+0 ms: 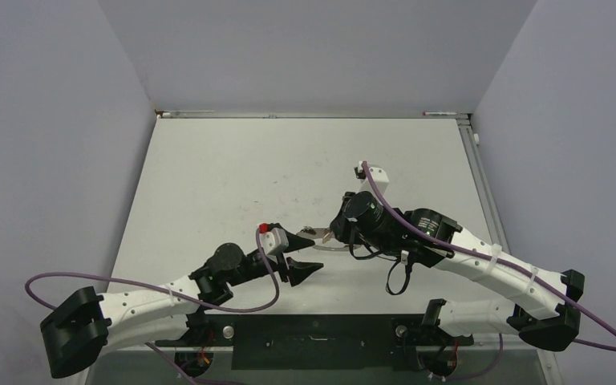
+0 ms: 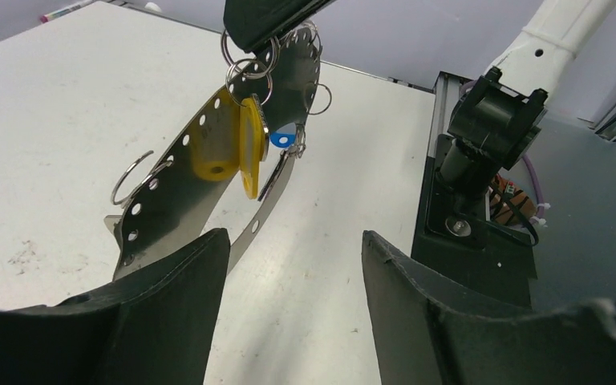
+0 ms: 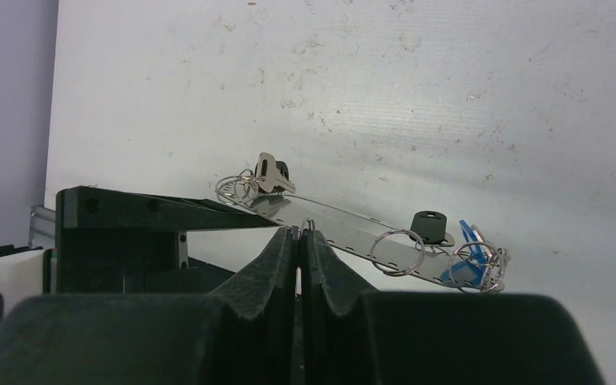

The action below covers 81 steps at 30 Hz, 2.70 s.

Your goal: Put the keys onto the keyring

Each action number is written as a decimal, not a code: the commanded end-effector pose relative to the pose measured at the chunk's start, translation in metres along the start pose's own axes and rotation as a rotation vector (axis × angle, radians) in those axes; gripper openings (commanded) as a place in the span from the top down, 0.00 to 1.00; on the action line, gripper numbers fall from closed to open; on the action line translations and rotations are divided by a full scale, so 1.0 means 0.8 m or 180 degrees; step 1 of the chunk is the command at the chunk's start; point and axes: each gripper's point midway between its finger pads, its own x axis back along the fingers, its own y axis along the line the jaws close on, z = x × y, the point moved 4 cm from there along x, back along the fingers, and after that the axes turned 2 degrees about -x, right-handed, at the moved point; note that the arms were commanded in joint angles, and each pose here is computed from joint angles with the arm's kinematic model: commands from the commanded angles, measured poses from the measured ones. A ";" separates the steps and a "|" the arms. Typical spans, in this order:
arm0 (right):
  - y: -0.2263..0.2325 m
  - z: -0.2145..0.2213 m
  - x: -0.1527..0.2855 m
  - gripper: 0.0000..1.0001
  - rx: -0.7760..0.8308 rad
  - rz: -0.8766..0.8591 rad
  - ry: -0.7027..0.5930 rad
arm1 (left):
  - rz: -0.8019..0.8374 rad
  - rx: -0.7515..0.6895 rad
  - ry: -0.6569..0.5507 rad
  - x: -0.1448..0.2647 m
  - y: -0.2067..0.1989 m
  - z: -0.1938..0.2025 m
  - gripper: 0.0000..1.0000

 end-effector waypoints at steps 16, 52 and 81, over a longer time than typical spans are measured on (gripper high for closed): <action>0.028 -0.014 0.017 0.95 -0.0179 -0.0447 -0.0154 | -0.0233 -0.0294 -0.0653 -0.033 0.016 -0.059 0.44; 0.036 -0.018 0.033 0.95 -0.0246 -0.0563 -0.0052 | -0.0841 -0.0847 -0.0060 -0.028 0.050 -0.018 1.00; 0.024 -0.008 0.015 0.95 0.0069 -0.0392 0.0148 | 0.0134 -0.1228 -0.0363 0.025 -0.025 -0.095 0.20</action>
